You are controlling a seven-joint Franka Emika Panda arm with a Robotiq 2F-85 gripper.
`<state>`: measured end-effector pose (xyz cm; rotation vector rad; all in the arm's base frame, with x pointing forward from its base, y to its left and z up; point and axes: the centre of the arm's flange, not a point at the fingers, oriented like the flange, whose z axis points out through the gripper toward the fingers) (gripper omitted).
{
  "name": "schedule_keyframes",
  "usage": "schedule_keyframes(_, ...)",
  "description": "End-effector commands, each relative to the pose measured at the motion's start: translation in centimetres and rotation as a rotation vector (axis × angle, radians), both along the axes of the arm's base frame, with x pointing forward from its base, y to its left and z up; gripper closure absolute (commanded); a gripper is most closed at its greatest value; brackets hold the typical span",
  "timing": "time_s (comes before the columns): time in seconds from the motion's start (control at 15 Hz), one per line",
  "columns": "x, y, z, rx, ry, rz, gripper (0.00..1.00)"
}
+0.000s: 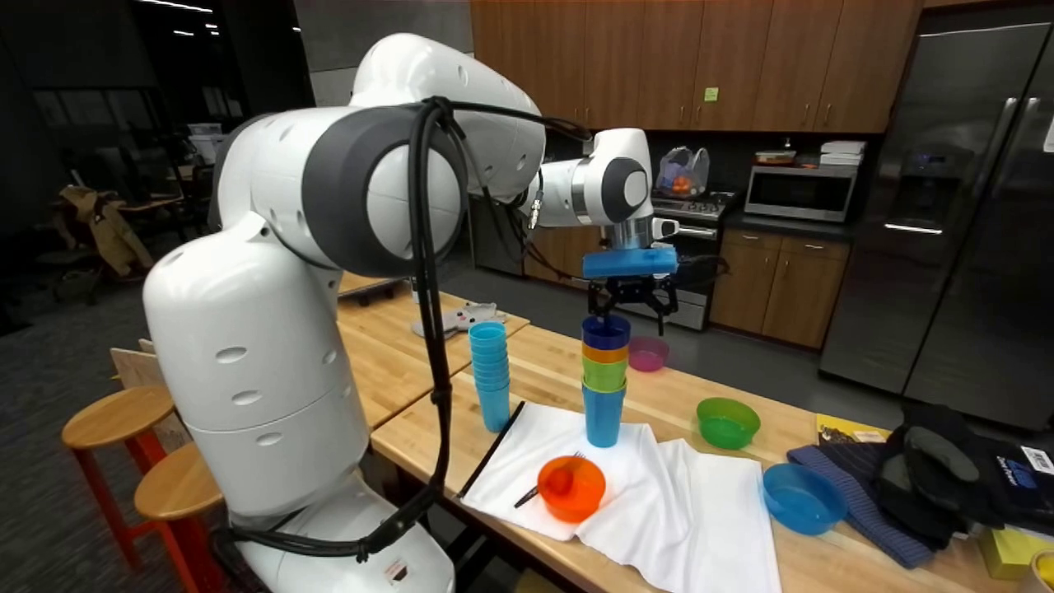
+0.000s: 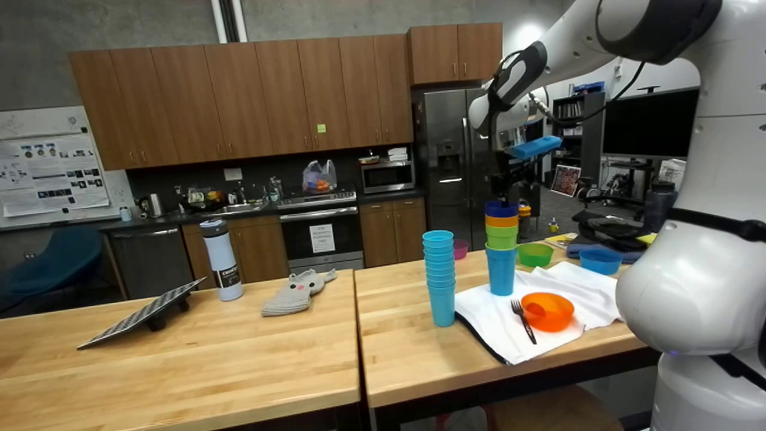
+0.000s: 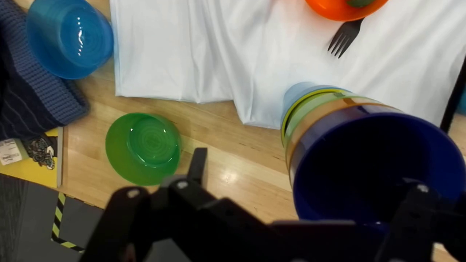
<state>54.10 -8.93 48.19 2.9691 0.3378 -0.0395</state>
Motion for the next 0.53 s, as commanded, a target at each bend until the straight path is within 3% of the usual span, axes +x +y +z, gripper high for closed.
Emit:
schedule_keyframes(0.0, 0.57, -0.08, 0.37, -0.014, -0.008, 0.022, 0.27)
schedule_keyframes(0.47, 0.63, -0.11, 0.35, -0.002, -0.005, 0.018, 0.79)
